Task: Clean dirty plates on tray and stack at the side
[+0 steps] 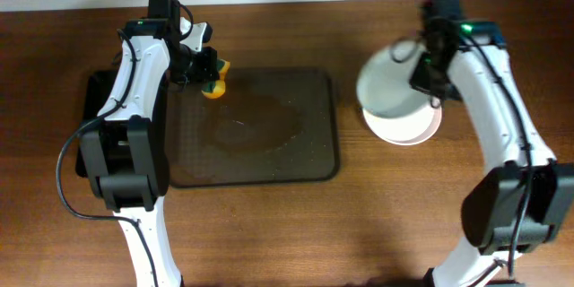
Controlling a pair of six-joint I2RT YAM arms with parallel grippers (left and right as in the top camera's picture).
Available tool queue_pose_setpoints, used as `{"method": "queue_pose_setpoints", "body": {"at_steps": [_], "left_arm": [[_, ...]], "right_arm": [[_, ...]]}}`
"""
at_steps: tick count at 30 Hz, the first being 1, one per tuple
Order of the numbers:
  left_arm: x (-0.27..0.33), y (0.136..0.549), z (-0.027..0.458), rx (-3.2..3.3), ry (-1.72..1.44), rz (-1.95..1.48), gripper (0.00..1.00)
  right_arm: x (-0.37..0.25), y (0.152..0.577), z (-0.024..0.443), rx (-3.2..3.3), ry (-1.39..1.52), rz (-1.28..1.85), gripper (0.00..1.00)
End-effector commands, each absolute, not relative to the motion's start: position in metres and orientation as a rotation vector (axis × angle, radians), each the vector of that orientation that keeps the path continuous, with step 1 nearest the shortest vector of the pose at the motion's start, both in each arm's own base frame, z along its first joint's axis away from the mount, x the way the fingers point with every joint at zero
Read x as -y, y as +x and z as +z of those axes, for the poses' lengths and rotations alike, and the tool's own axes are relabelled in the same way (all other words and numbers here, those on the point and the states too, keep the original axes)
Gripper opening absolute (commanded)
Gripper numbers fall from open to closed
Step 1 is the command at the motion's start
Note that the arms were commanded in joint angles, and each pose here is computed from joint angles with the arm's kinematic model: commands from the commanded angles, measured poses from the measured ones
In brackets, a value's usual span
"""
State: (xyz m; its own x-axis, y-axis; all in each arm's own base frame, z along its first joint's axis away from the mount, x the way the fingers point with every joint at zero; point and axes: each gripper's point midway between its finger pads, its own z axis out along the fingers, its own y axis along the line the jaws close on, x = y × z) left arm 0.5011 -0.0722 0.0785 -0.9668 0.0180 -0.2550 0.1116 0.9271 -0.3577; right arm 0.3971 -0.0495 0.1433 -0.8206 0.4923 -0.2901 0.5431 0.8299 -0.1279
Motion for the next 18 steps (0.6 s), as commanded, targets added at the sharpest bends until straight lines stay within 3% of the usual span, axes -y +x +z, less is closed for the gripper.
{"method": "queue_pose_setpoints", "body": {"at_steps": [1,6,7,8,9,13,18], "left_arm": [[0.073,0.502,0.078,-2.842,0.086,-0.545,0.00],[0.073,0.502,0.078,-2.842,0.085,-0.547,0.00],[0.073,0.502,0.078,-2.842,0.085,-0.547,0.01],[0.073,0.502,0.078,-2.841,0.086,-0.546,0.00],[0.073,0.502,0.078,-2.840,0.086,-0.546,0.00],[0.046,0.501,0.110,-2.862,0.046,-0.343,0.00],[-0.027,0.476,0.152,-2.929,-0.251,-0.001,0.00]], "right_arm": [[0.062,0.385,0.109,-2.809,0.854,-0.175,0.04],[0.063,0.385,0.069,-2.808,0.858,0.001,0.04],[0.061,0.385,0.068,-2.812,0.850,0.001,0.12],[0.058,0.385,0.068,-2.819,0.840,0.002,0.38],[0.051,0.385,0.068,-2.842,0.787,0.033,0.54],[0.010,0.399,0.097,-2.855,0.531,0.298,0.71],[-0.042,0.428,0.165,-2.751,0.297,0.333,0.86]]}}
